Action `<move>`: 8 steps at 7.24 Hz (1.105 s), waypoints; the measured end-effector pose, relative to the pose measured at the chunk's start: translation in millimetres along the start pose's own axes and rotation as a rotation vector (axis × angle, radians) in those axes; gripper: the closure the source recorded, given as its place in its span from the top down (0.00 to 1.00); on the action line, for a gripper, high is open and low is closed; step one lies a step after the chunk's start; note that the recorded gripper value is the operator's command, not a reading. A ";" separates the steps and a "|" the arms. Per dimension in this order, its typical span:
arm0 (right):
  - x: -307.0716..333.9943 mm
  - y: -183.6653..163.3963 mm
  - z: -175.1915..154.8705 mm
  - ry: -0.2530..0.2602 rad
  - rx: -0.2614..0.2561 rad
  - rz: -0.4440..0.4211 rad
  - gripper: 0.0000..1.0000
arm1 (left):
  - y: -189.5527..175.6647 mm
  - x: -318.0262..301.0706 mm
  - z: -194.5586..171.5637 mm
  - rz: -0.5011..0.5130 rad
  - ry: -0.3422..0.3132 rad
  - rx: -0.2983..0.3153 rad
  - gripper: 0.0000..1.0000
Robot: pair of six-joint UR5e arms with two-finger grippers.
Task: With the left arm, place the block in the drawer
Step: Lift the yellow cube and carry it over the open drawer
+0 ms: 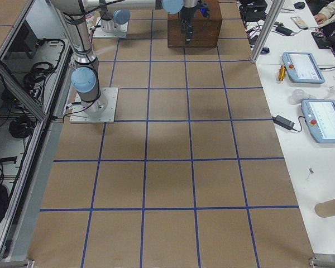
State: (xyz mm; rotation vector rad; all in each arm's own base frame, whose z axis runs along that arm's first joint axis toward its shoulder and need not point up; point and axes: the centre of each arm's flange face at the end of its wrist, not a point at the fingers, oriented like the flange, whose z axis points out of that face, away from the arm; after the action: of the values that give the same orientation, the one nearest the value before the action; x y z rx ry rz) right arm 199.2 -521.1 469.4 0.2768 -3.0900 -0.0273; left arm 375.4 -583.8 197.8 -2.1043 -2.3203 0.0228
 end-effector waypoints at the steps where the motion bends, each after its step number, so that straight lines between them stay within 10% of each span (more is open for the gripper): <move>1: 0.0 0.0 0.0 0.000 0.000 0.000 1.00 | -6.9 1.6 -24.1 0.004 -0.002 -0.001 0.22; 5: -0.1 0.0 0.0 0.000 0.000 -0.001 1.00 | -51.0 33.3 -156.7 -0.023 -0.033 0.038 0.18; 8: 0.0 0.0 0.0 0.000 0.000 0.000 1.00 | -151.8 25.6 -213.5 -0.006 -0.074 0.030 0.15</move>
State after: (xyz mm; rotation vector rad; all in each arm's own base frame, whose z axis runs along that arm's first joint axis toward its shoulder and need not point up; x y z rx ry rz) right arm 199.3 -521.1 469.4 0.2772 -3.0901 -0.0274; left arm 225.4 -572.1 413.8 -2.1177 -2.3512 0.1375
